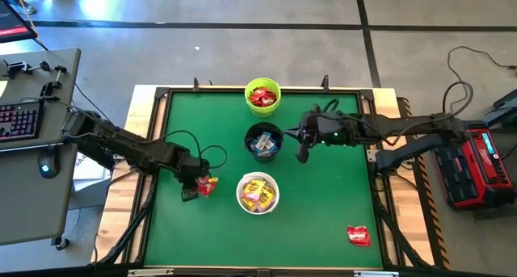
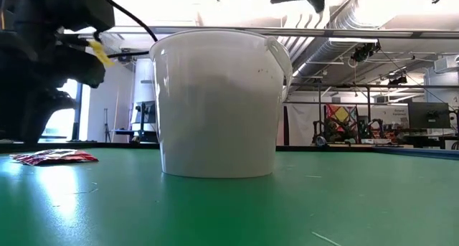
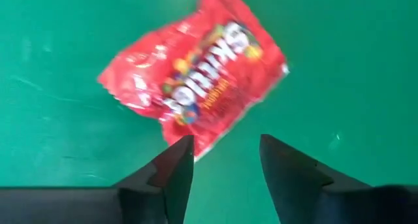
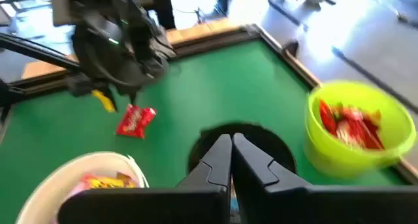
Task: Sort candy by brand, put in halloween buckets
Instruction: Put the red candy into the green bucket
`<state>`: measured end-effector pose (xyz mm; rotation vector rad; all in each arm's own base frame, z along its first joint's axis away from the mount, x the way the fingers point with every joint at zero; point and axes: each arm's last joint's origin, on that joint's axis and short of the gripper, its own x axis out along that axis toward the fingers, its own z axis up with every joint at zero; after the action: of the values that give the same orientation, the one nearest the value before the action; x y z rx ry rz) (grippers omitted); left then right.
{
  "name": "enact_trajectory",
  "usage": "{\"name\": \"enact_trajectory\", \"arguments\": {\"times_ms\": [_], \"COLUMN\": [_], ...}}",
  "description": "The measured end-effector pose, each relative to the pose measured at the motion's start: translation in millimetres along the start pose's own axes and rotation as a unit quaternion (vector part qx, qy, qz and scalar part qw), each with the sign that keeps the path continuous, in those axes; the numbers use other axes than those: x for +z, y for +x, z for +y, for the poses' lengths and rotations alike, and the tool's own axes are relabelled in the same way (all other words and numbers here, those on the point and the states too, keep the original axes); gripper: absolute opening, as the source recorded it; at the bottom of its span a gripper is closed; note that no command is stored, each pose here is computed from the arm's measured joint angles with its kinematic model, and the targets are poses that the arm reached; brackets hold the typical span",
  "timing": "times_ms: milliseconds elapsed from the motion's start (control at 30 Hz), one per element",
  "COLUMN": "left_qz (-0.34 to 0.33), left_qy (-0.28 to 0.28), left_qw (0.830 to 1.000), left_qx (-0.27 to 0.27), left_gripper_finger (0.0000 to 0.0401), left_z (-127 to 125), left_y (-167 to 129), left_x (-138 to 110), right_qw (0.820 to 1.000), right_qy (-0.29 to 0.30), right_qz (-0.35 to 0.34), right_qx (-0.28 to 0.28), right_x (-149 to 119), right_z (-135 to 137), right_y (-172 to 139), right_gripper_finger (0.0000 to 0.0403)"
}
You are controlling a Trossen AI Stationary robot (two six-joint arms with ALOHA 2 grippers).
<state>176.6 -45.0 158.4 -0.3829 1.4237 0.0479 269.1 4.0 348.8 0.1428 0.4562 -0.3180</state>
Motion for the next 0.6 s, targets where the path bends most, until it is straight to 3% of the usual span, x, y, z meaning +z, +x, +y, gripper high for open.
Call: {"name": "enact_trajectory", "arguments": {"times_ms": [200, 600], "left_qz": [-0.015, -0.054], "left_qy": [0.036, 0.022], "left_qw": [0.999, 0.991], "left_qx": [-0.003, 0.118], "left_gripper_finger": [0.0175, 0.0175], "left_z": [-14.7, -17.9], "left_y": [2.1, 7.1], "left_x": [-5.0, -13.6], "right_qw": [1.000, 0.999], "right_qy": [0.016, 0.017], "right_qz": [0.025, 0.028], "right_qx": [-0.008, -0.008], "right_x": [-16.1, -16.9], "right_z": [-3.0, -2.3], "right_y": [3.9, 6.4], "right_gripper_finger": [0.0000, 0.0000]}}
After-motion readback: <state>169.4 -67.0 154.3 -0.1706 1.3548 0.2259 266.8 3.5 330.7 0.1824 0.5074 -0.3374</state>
